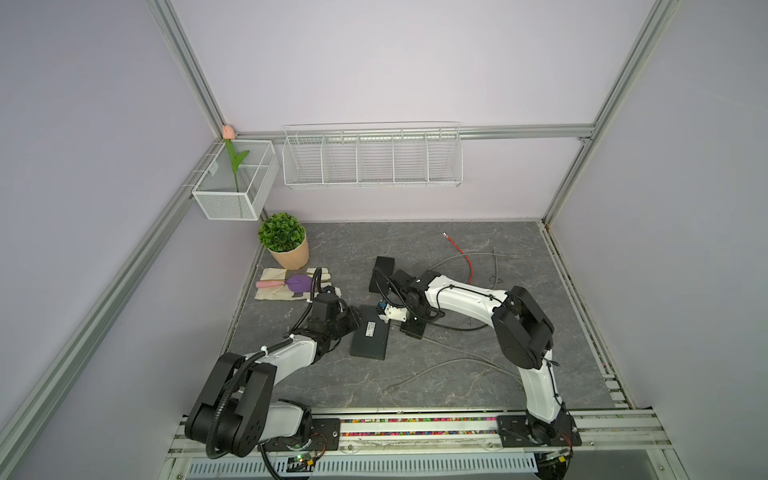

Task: Insert the plug into the switch port
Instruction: 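Align the grey plug with the port beside the black cable using the right gripper, then push the grey plug into the switch port beside the black plug with the right gripper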

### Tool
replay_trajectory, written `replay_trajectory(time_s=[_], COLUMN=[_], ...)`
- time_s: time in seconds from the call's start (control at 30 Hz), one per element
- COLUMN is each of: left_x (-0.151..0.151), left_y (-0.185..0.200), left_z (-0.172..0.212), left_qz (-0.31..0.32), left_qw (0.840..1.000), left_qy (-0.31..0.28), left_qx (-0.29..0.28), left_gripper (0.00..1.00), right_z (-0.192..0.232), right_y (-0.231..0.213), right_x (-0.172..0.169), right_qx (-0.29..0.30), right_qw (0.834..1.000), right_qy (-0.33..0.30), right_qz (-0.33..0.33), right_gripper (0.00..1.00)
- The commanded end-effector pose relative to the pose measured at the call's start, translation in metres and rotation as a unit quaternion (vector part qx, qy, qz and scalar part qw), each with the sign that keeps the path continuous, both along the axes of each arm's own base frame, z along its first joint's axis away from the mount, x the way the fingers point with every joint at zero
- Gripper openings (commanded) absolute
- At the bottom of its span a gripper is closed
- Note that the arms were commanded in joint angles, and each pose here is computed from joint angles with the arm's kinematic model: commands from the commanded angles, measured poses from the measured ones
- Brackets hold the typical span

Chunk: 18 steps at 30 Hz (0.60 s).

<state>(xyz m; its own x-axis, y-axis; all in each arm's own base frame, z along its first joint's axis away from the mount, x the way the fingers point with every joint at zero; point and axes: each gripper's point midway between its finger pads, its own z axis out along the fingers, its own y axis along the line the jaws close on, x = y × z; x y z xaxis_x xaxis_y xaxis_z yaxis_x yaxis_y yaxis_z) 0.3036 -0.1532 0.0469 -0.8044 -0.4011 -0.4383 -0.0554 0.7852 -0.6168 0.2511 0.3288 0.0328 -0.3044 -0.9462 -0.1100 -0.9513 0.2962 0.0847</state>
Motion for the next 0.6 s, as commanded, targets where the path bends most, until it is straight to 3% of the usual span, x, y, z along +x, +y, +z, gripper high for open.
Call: replay_trajectory(time_s=[0.0, 0.57], left_x=[0.010, 0.013], left_y=[-0.009, -0.015], left_z=[0.005, 0.001], left_qz=[-0.013, -0.026], left_qw=[1.000, 0.999], left_qy=[-0.013, -0.011], left_qx=[-0.009, -0.014], left_gripper=[0.36, 0.31], right_z=[-0.001, -0.011], right_y=[0.000, 0.006], right_x=[0.001, 0.001], right_qx=[-0.019, -0.033], right_qw=[1.000, 0.999], right_qy=[-0.008, -0.014], right_qz=[0.003, 0.015], right_gripper=[0.07, 0.07])
